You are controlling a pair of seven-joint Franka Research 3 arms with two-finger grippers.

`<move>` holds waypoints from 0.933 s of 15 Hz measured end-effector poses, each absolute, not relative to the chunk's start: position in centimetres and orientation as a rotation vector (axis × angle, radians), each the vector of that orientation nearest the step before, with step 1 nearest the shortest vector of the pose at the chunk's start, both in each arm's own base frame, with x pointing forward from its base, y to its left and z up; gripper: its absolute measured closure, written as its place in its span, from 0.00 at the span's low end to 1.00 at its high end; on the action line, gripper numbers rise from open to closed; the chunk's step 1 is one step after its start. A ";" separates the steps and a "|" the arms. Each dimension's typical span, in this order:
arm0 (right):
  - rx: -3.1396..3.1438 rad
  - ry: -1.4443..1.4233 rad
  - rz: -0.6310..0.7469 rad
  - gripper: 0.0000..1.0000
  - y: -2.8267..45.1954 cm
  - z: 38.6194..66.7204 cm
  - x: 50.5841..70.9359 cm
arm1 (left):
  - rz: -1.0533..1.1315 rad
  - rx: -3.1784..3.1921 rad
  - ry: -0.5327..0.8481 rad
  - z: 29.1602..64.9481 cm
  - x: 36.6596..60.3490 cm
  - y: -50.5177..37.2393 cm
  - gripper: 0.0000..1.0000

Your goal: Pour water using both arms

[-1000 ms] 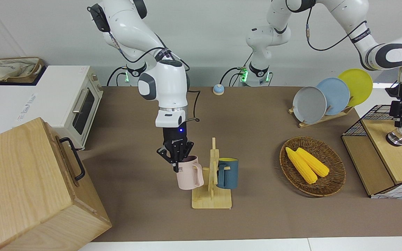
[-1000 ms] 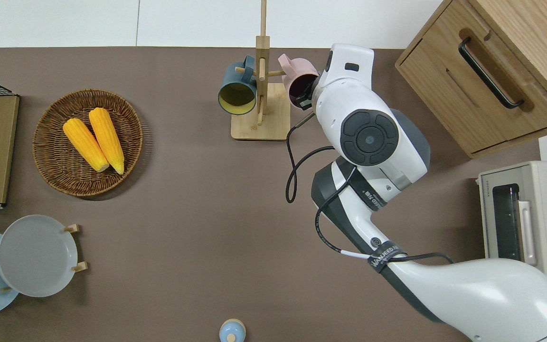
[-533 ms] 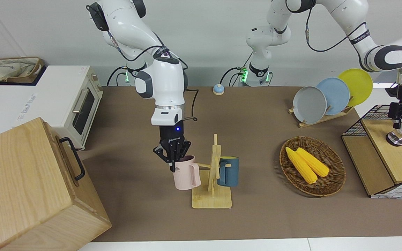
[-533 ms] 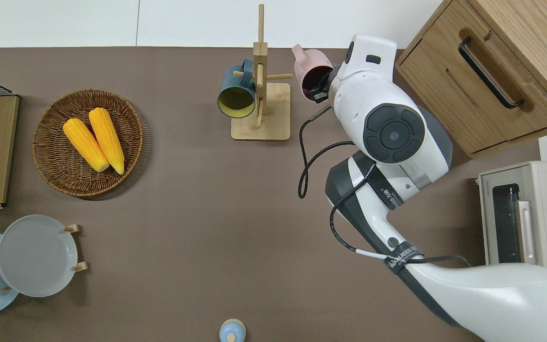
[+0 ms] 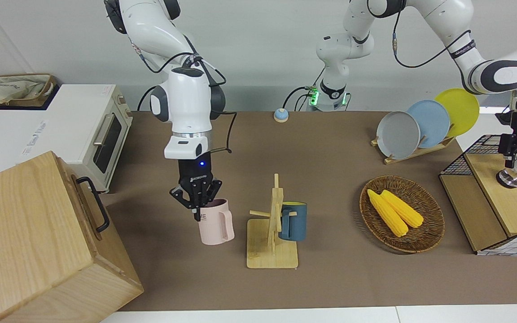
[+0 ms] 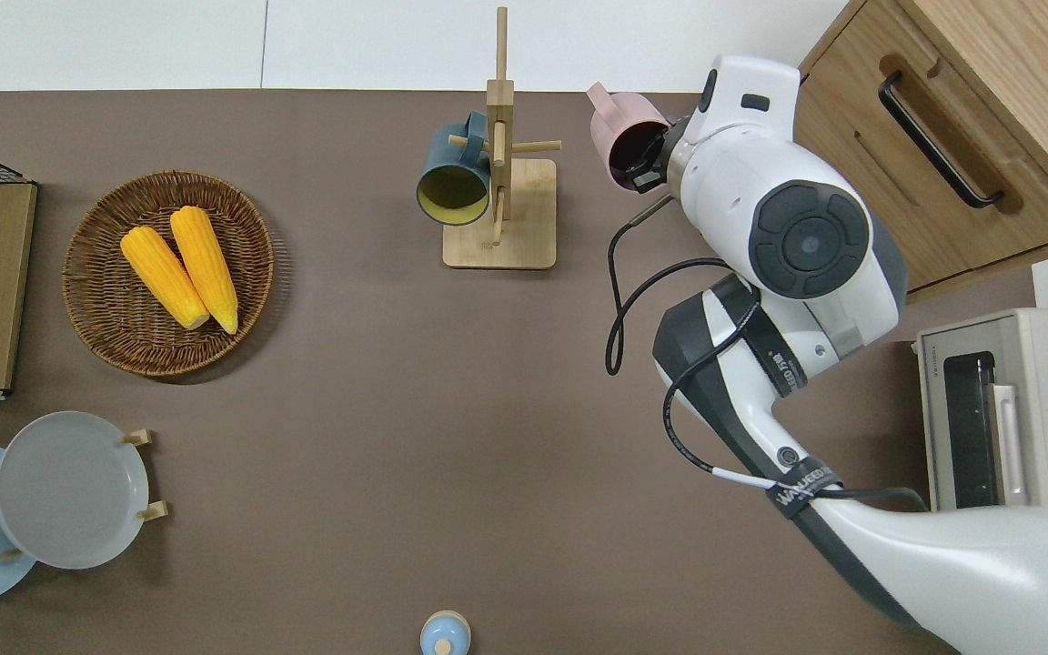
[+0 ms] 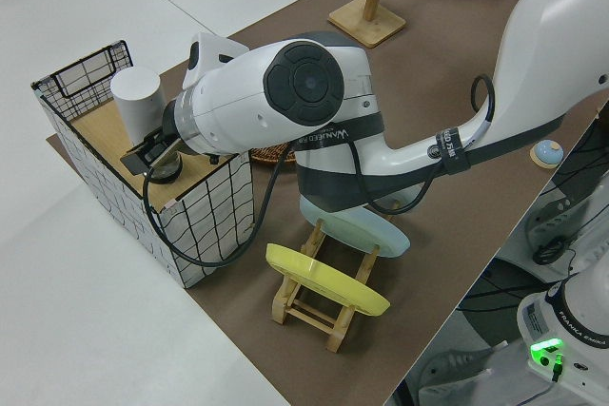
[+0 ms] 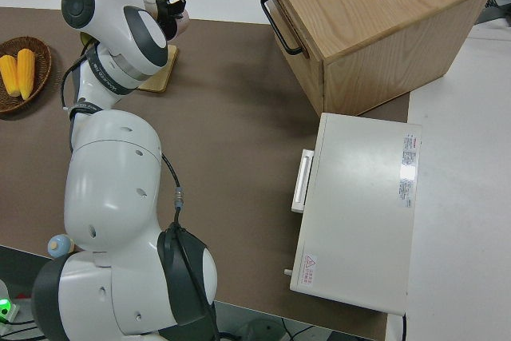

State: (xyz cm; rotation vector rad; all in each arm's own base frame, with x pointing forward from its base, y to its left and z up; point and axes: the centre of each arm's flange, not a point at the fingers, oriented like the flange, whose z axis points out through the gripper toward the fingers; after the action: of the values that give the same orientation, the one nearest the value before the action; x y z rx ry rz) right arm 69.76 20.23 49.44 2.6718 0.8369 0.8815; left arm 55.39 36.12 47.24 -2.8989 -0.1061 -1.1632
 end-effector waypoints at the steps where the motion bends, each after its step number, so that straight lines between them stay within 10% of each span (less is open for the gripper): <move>1: 2.681 0.828 0.872 0.95 19.6 49.6 69.8 | -1.165 -2.896 -0.106 47.3 55.5 36.2 0.01; 4: 2.769 0.741 0.787 0.95 17.7 49.3 69.9 | -1.177 -2.897 -0.122 47.1 55.8 36.2 0.02; 8: 2.893 0.570 0.479 0.95 14.3 48.6 68.6 | -1.194 -2.896 -0.160 46.6 55.9 36.5 0.35; 14: 3.033 0.288 0.017 0.95 10.7 47.6 64.8 | -1.213 -2.897 -0.184 46.6 55.9 36.6 0.35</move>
State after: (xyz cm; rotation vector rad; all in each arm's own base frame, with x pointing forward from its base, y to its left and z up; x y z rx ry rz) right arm 64.76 10.70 47.58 3.0332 0.2879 0.0172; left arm 55.88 36.60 46.61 -2.8968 -0.1837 -1.2128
